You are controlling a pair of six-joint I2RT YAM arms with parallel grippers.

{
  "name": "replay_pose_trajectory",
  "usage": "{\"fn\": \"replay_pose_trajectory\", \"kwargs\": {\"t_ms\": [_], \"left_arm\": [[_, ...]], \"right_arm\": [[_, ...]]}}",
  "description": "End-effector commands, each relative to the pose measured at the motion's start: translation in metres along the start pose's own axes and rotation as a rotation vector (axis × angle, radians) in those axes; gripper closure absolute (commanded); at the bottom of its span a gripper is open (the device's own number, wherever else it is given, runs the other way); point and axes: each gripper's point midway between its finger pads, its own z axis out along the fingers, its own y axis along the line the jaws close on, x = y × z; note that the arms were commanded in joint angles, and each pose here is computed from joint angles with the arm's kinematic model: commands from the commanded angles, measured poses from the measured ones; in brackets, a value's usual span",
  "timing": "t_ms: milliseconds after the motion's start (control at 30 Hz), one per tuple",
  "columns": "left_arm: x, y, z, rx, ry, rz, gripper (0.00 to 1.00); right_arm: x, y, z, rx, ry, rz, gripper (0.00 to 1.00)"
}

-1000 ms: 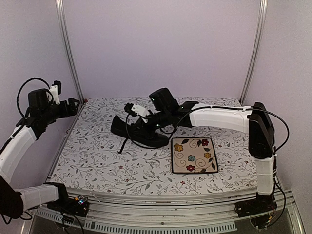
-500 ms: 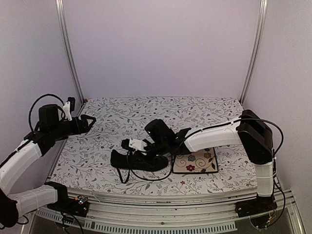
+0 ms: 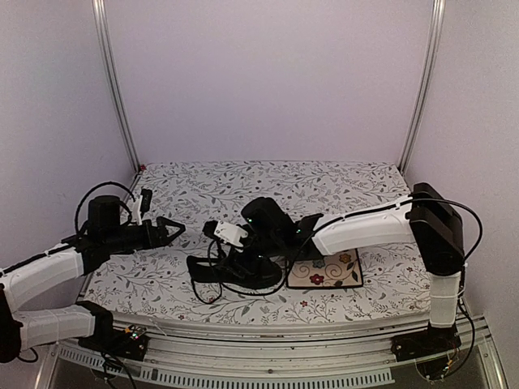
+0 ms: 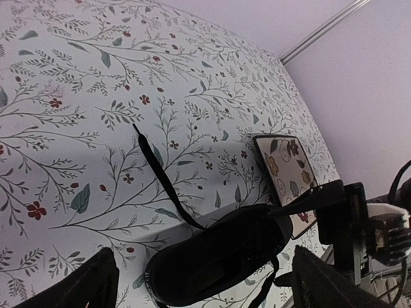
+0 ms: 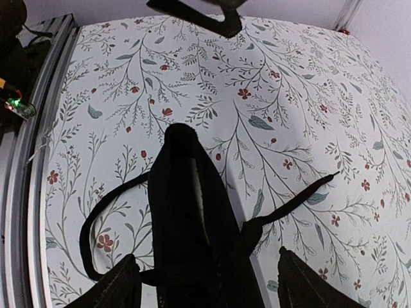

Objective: Tie the shoes

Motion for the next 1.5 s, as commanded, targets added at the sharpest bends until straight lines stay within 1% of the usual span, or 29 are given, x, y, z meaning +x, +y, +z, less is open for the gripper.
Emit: {"fn": "replay_pose_trajectory", "kwargs": {"t_ms": [0, 33, 67, 167, 267, 333, 400, 533, 667, 900, 1033, 1133, 1300, 1367, 1400, 1467], "left_arm": [[0.001, -0.021, 0.011, 0.122, 0.012, 0.03, 0.07], [0.003, -0.021, 0.014, 0.13, 0.022, 0.028, 0.06], [0.004, -0.022, 0.017, 0.138, 0.029, 0.028, 0.06], [0.005, -0.022, 0.028, 0.148, 0.045, 0.025, 0.06], [0.006, -0.021, 0.039, 0.169, 0.063, 0.015, 0.06], [0.008, -0.022, 0.047, 0.19, 0.078, 0.01, 0.06], [0.014, -0.025, 0.054, 0.218, 0.104, 0.01, 0.07], [0.03, -0.029, 0.063, 0.257, 0.169, 0.004, 0.07], [0.05, -0.04, 0.064, 0.317, 0.229, 0.013, 0.07], [0.094, -0.05, 0.052, 0.41, 0.335, -0.026, 0.07], [0.116, -0.054, 0.046, 0.415, 0.38, -0.066, 0.07], [0.128, -0.063, 0.04, 0.432, 0.401, -0.093, 0.07], [0.128, -0.101, 0.034, 0.536, 0.396, -0.09, 0.08], [0.121, -0.104, 0.035, 0.519, 0.372, -0.081, 0.09], [0.114, -0.104, 0.034, 0.5, 0.342, -0.064, 0.09], [0.098, -0.096, 0.036, 0.412, 0.268, -0.012, 0.07]], "right_arm": [[-0.038, 0.0, -0.051, -0.003, -0.098, 0.254, 0.26], [-0.042, 0.004, -0.059, -0.031, -0.115, 0.308, 0.26], [-0.039, 0.01, -0.066, -0.056, -0.113, 0.406, 0.26], [-0.017, 0.027, -0.076, -0.124, -0.089, 0.624, 0.27], [0.009, 0.045, -0.076, -0.179, -0.033, 0.786, 0.36], [0.023, 0.059, -0.072, -0.218, 0.018, 0.832, 0.39], [0.034, 0.067, -0.067, -0.234, 0.066, 0.858, 0.39], [0.051, 0.065, -0.055, -0.198, 0.135, 0.907, 0.37], [0.075, 0.05, -0.043, -0.151, 0.202, 0.992, 0.36], [0.087, 0.005, -0.029, -0.062, 0.174, 1.006, 0.35], [0.094, -0.028, -0.026, 0.004, 0.141, 1.004, 0.33], [0.101, -0.051, -0.026, 0.037, 0.12, 1.008, 0.33], [0.093, -0.074, -0.03, 0.036, 0.062, 0.975, 0.32], [0.085, -0.073, -0.035, 0.018, 0.05, 0.948, 0.32], [0.078, -0.072, -0.039, 0.002, 0.034, 0.935, 0.32], [0.072, -0.065, -0.049, -0.021, 0.018, 0.911, 0.32]]}}
